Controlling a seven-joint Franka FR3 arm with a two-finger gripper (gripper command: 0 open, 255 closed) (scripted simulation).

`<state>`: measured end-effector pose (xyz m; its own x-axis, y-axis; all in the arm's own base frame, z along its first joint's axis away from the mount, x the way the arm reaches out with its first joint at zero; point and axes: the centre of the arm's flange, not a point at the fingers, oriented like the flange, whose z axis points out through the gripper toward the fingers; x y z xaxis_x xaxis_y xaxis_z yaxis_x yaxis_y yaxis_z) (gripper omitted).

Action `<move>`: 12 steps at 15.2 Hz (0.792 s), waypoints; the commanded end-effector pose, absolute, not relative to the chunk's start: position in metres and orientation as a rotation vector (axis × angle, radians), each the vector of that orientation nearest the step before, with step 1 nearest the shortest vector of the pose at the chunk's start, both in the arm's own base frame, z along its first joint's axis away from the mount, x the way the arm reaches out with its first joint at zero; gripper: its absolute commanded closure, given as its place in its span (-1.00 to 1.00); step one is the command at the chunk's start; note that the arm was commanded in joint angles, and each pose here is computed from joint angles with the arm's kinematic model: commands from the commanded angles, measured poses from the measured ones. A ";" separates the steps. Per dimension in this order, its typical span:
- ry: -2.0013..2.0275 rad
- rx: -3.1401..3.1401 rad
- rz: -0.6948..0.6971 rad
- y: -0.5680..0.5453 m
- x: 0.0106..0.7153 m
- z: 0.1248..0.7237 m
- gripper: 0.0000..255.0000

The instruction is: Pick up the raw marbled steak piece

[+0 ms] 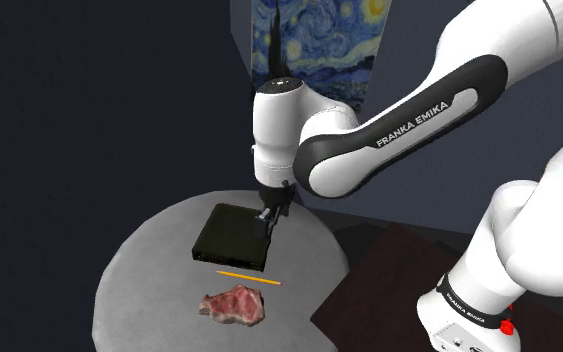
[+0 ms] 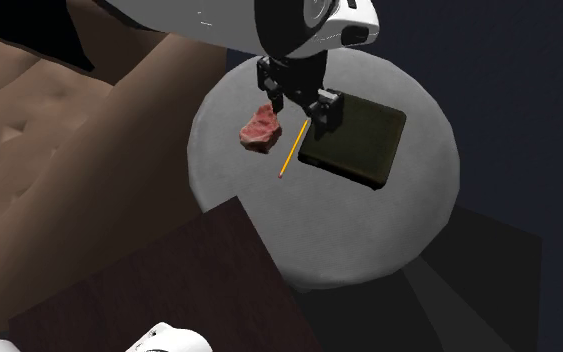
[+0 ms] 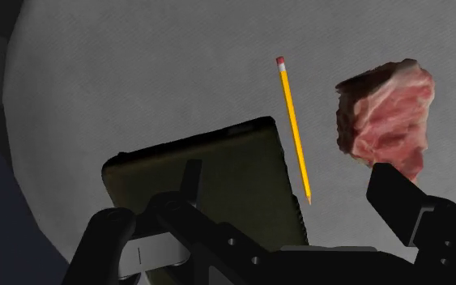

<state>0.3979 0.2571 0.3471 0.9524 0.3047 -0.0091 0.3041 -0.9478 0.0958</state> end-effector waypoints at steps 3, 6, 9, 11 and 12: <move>0.537 3.003 0.025 0.296 0.408 0.312 -1.00; 0.587 2.995 0.035 0.325 0.412 0.287 -1.00; 0.637 2.987 0.046 0.355 0.415 0.261 -1.00; 0.670 2.981 0.053 0.375 0.417 0.245 -1.00; 0.687 2.978 0.056 0.385 0.417 0.236 -1.00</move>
<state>0.4147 0.3743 0.2437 0.9037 0.4280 0.0142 0.4252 -0.9006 0.0902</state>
